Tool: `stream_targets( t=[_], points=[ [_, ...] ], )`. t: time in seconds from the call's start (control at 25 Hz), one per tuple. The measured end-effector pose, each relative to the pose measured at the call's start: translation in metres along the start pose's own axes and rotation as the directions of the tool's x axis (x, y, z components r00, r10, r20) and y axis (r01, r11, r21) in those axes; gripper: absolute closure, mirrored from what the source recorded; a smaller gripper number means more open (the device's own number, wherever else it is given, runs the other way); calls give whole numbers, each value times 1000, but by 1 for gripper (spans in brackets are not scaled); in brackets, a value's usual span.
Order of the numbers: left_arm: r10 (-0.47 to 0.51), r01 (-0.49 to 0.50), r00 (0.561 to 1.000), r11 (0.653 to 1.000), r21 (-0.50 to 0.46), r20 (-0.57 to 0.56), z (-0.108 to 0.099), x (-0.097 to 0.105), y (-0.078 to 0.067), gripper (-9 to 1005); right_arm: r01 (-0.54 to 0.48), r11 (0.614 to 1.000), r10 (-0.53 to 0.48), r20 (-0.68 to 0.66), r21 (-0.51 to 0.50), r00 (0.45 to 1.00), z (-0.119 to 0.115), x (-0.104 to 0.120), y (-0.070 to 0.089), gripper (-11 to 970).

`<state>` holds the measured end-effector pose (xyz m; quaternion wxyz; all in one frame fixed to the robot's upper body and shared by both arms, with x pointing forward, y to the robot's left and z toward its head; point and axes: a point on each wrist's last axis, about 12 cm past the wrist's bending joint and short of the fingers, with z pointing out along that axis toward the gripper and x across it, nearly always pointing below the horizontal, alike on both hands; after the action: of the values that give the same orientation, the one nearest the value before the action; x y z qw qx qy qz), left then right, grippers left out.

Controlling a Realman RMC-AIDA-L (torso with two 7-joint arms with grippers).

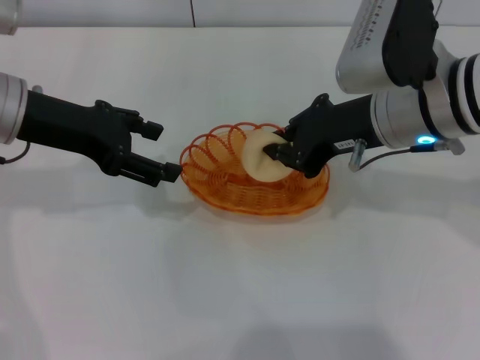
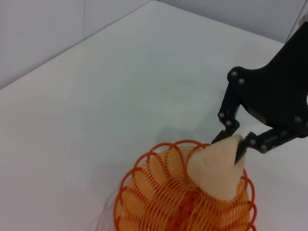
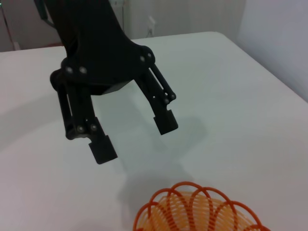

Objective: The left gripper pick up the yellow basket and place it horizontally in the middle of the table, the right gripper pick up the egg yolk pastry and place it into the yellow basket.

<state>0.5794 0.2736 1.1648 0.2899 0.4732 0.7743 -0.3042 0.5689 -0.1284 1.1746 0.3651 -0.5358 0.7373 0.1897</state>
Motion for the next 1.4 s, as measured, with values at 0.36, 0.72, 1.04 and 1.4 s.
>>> stream_targets(
  t=[0.36, 0.72, 1.04, 1.4],
  points=[
    [-3, 3, 1000, 1000, -4, 1, 0, 0, 0, 109, 12, 1000, -12, 1, -8, 1000, -1, -3, 1, 750],
    [0, 0, 1000, 1000, -15, 10, -2, 1, 2, 109, -16, 999, 14, 53, 49, 998, -19, 4, 0, 292],
    [8, -7, 1000, 999, -39, 15, -10, 12, 4, 109, -68, 991, 57, 97, 116, 994, -49, 30, 6, 220],
    [23, -13, 994, 995, -95, 105, -23, 19, 7, 109, -118, 992, 106, 246, 35, 964, -84, 64, 21, 206]
  ],
)
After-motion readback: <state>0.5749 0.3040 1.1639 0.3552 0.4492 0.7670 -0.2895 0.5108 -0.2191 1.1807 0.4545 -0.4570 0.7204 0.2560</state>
